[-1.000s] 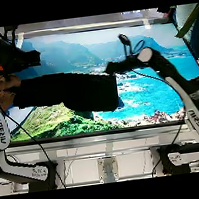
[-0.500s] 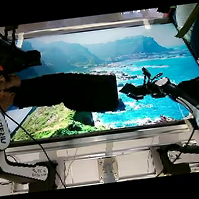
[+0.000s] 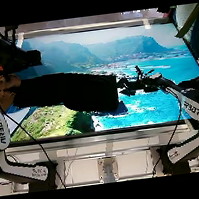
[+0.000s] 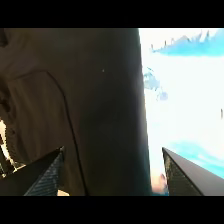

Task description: Fold the clothes and pants, and hang the long-sleeved shirts on hangers.

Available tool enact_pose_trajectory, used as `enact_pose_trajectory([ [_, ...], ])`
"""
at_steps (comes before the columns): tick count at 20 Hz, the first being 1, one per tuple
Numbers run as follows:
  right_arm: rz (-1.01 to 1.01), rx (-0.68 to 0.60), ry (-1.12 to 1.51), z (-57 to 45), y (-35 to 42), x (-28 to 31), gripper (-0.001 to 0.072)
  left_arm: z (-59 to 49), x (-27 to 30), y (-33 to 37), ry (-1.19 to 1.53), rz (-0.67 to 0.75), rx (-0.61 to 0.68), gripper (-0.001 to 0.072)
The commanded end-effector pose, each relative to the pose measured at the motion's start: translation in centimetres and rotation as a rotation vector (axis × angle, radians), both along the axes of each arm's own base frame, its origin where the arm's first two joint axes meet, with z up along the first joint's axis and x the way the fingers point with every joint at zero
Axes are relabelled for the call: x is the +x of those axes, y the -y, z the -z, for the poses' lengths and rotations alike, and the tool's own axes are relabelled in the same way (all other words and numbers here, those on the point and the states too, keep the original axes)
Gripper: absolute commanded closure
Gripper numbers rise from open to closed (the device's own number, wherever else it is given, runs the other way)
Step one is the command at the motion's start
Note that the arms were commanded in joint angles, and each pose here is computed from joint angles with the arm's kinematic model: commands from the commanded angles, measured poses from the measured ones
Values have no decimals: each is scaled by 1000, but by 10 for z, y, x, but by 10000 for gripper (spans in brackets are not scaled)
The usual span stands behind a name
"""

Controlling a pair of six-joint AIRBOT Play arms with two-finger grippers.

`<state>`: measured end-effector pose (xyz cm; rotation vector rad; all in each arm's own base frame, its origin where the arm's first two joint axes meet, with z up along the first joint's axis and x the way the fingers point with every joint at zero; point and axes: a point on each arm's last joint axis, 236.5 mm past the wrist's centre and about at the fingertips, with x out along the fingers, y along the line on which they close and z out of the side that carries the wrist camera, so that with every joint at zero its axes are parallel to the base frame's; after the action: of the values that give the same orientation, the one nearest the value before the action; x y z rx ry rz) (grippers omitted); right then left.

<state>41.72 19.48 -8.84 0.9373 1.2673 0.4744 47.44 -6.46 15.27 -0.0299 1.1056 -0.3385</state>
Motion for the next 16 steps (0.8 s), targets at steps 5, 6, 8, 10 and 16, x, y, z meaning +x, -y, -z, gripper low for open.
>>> enact_pose_trajectory([
  [5,-121,8,-22,5,-50,-24,144,0,0,0,0,0,0,699],
  [6,-130,9,-11,2,-54,-23,191,0,0,0,1,0,0,699],
  [8,-140,19,30,-12,-59,-11,436,0,0,0,0,0,0,699],
  [10,-173,46,76,-37,-58,-2,690,0,0,0,-1,0,0,699],
  [16,-327,-202,-42,-59,28,-64,691,7,-10,4,-47,18,0,699],
])
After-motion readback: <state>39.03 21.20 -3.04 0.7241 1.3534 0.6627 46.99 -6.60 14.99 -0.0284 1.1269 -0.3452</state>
